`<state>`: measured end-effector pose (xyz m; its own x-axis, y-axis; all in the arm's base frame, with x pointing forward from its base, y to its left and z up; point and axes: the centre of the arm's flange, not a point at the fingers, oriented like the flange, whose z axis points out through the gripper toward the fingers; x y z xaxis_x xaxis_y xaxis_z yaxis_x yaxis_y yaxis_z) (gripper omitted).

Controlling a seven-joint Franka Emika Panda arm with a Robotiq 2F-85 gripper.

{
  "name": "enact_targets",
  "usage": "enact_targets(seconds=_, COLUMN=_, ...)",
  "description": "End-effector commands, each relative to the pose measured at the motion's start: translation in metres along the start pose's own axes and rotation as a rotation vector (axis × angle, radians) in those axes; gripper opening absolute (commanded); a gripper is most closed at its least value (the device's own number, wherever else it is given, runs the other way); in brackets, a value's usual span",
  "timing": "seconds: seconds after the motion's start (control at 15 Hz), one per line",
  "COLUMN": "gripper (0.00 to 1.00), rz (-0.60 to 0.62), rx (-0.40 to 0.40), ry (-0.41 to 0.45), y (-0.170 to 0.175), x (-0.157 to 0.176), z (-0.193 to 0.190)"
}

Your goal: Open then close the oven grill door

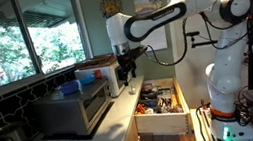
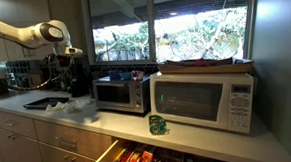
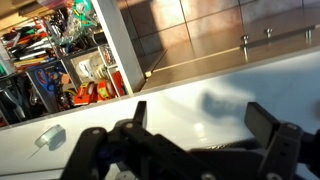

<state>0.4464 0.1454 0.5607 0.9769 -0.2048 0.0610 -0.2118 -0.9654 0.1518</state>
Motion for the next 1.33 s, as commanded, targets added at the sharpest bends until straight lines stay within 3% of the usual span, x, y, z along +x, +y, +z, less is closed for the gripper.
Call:
enact_targets(seconds=0.0, gripper=1.0, rz=0.182, rx=0.016, ry=0.097, y=0.017, x=0.051, z=-0.004)
enact_targets(seconds=0.2, gripper=1.0, rz=0.347, rx=0.04, ry=0.148, y=0.043, x=0.09, z=-0.009)
enact_targets(seconds=0.4, gripper=1.0, rz=0.52, rx=0.074, ry=0.152, y=0.061, x=0.107, z=-0.006)
enact_targets(seconds=0.6, gripper=1.0, rz=0.68, rx=0.12, ry=0.14, y=0.065, x=0.086, z=-0.009)
enact_targets(seconds=0.8, gripper=1.0, rz=0.816, rx=0.17, ry=0.198, y=0.064, x=0.059, z=-0.019)
enact_targets(seconds=0.87, gripper=1.0, rz=0.737, rx=0.136, ry=0.154, y=0.063, x=0.09, z=-0.018)
enact_targets(seconds=1.27, gripper=1.0, rz=0.797, rx=0.162, ry=0.185, y=0.065, x=0.071, z=-0.027)
